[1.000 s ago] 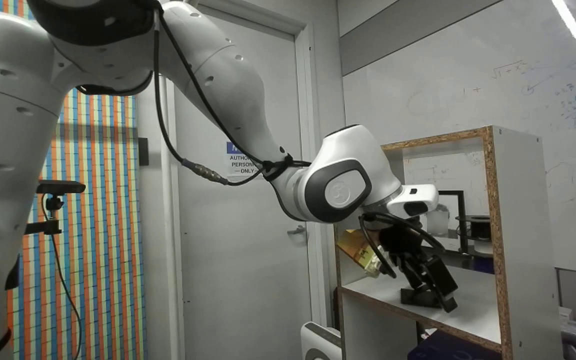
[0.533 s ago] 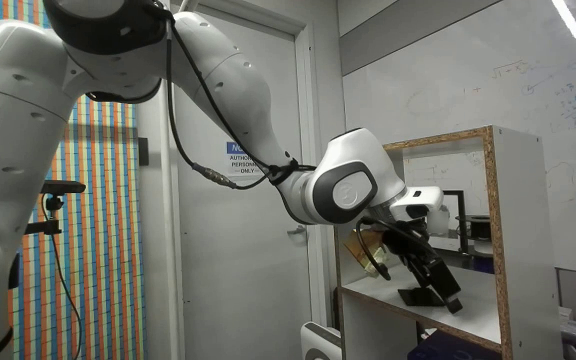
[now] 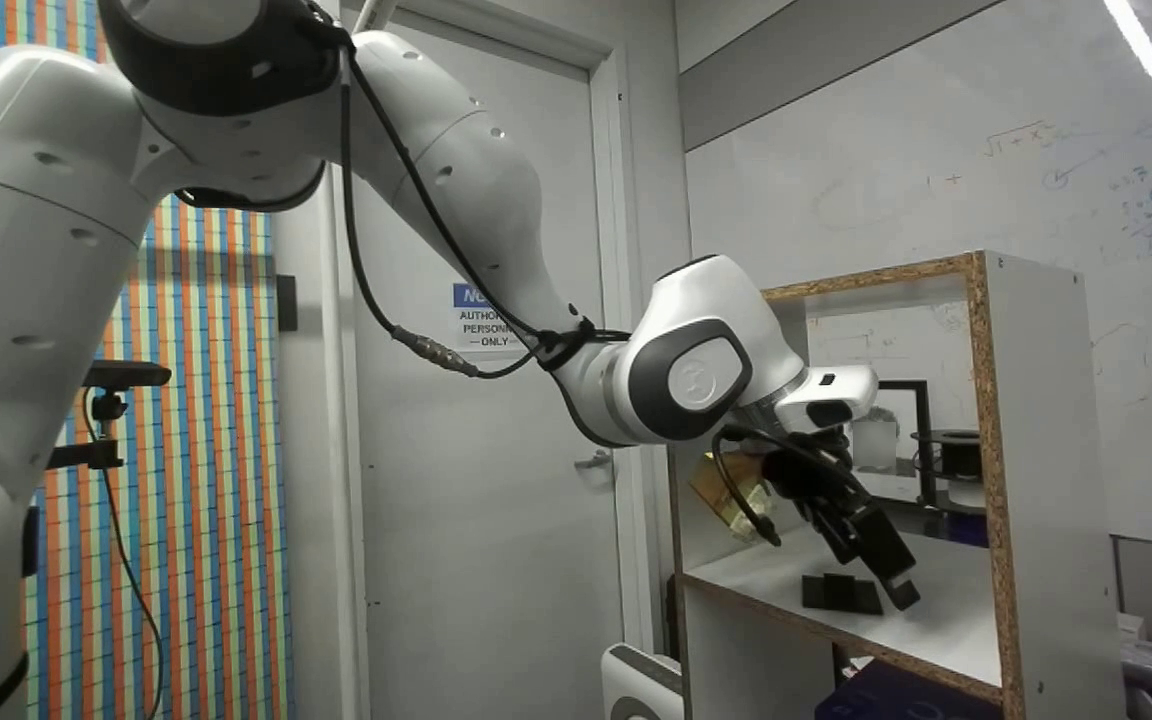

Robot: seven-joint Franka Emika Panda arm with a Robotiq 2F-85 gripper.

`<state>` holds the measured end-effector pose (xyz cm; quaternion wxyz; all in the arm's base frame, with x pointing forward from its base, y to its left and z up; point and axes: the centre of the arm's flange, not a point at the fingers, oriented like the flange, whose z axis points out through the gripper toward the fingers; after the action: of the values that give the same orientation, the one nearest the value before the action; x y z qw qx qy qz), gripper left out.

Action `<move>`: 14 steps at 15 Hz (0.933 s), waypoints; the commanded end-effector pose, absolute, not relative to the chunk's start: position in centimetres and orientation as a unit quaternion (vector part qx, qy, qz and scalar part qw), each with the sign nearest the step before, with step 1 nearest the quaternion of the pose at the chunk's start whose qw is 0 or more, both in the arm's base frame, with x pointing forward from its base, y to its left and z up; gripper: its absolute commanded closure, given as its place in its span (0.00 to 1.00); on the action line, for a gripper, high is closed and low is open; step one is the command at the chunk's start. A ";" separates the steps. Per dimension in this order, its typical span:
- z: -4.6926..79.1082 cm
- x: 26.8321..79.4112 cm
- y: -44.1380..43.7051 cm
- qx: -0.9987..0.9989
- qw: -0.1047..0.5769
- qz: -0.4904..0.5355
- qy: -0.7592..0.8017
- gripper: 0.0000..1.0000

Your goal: Put the black object on top of the shelf.

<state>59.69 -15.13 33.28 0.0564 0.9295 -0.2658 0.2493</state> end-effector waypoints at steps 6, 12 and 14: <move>35.3 59.3 -11.6 0.947 0.049 0.261 -0.182 0.00; 35.0 58.8 -9.9 0.956 0.036 0.249 -0.151 0.00; 35.0 58.4 -10.2 0.954 0.041 0.251 -0.158 0.00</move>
<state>59.54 -9.93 33.81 0.0400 0.9543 -0.1630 0.2472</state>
